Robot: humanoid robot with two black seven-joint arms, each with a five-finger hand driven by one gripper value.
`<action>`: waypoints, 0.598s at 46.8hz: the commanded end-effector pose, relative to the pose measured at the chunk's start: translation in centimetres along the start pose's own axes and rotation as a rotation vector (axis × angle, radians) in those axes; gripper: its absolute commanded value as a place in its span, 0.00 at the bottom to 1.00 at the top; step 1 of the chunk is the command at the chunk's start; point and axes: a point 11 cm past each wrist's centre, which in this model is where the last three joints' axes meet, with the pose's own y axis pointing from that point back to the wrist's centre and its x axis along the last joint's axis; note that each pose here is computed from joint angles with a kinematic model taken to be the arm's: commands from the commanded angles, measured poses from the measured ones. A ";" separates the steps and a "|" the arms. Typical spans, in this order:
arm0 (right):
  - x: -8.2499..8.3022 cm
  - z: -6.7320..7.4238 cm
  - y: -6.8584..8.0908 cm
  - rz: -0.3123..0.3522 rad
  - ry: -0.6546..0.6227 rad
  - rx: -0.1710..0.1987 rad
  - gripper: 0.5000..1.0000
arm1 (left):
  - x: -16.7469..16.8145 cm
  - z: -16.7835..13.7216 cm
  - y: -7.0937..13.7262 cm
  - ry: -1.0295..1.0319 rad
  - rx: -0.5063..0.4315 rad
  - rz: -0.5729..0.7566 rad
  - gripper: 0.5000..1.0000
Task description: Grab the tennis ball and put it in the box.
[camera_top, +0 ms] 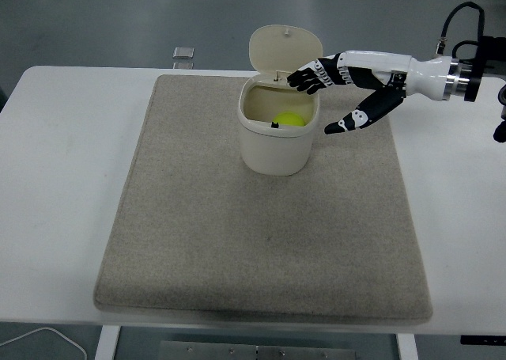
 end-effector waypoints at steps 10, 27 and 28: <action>0.1 1.8 1.8 0.095 -0.133 0.012 0.86 | 0.0 0.0 0.0 0.000 0.000 0.000 0.98; 0.6 5.8 3.8 0.281 -0.290 -0.009 0.86 | 0.0 0.1 0.0 0.000 -0.001 0.001 0.98; 0.6 6.2 4.0 0.297 -0.308 -0.010 0.86 | 0.0 0.1 0.0 0.000 -0.001 0.000 0.98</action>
